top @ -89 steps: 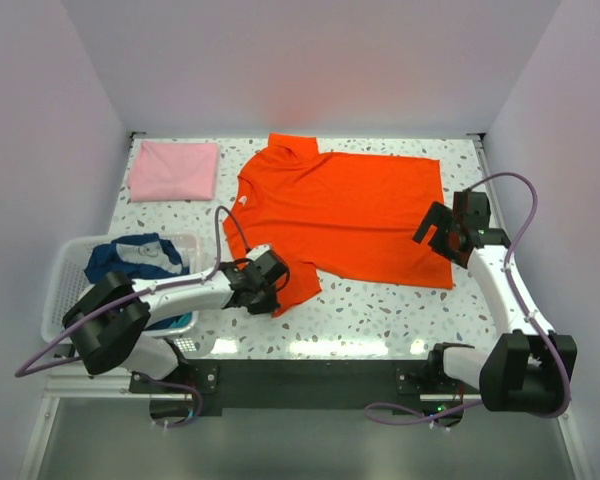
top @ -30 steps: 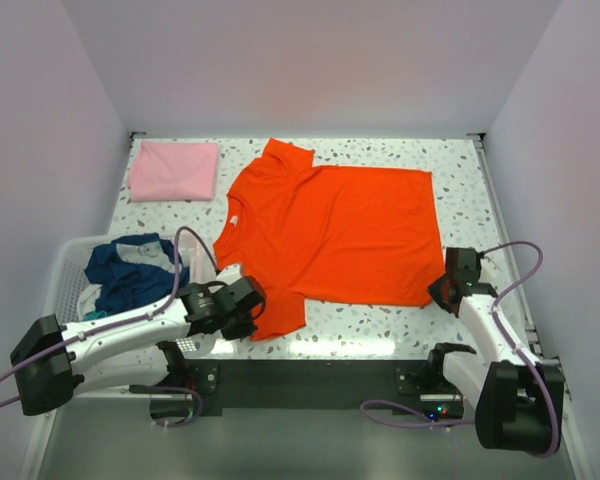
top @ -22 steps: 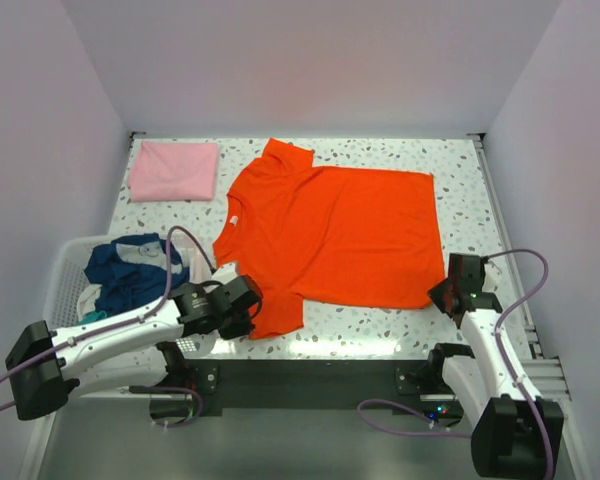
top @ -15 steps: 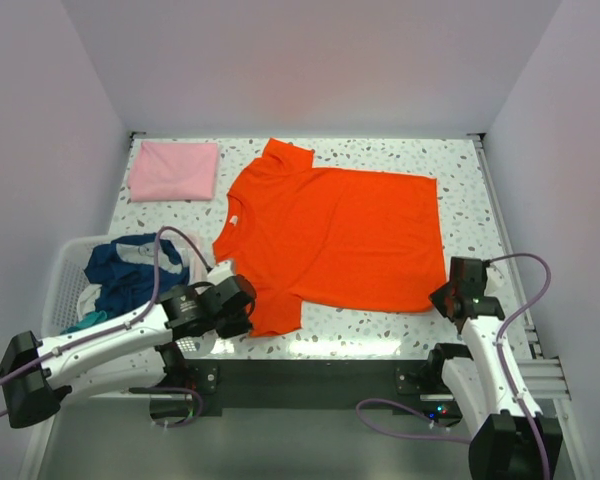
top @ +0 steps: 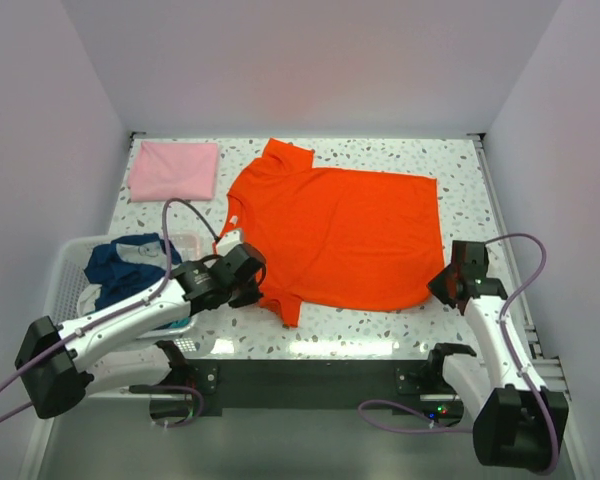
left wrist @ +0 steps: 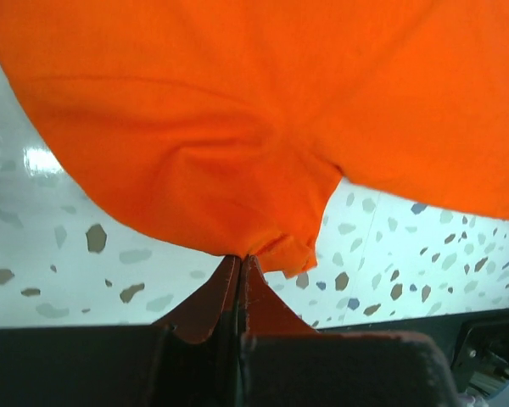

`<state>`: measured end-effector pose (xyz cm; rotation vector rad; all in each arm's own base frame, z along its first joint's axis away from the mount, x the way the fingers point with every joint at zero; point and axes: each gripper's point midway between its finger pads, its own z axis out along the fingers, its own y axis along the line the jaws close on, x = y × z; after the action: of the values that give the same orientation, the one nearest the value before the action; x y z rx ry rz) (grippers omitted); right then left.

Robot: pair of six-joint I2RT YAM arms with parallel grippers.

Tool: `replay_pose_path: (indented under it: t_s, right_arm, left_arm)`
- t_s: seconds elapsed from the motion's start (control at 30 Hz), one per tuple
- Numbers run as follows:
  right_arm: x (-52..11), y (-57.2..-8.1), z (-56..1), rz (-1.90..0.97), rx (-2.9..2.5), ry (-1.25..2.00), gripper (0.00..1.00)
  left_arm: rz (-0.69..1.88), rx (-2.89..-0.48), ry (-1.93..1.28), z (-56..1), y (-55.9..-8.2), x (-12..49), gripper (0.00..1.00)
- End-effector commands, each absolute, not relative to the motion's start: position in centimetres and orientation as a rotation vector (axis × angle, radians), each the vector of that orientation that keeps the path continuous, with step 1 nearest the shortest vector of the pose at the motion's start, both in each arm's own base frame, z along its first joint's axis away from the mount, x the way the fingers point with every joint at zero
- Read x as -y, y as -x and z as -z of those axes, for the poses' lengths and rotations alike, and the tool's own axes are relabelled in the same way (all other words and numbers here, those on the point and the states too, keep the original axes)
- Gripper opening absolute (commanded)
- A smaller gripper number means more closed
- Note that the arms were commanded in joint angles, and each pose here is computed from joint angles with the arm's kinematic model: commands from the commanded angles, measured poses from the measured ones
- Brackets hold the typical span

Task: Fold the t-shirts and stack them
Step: Fold the tshirt

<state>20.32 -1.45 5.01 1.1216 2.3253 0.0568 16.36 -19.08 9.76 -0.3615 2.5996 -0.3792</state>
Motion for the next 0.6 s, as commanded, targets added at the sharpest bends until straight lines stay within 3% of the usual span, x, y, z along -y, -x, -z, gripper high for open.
replay_pose_path:
  t_s: [0.0,0.57]
  right_arm:
    - [1.3,-22.3,-7.3,-0.097,-2.308,-1.026,0.0]
    - [1.7,-28.0,-11.1,-0.114,-2.282,-0.956,0.01]
  left_arm:
    - [0.43,-2.51,0.283,-11.9,-19.6,20.2,0.0]
    - [0.372,-2.35,0.272,-16.7,-29.4,19.8,0.0]
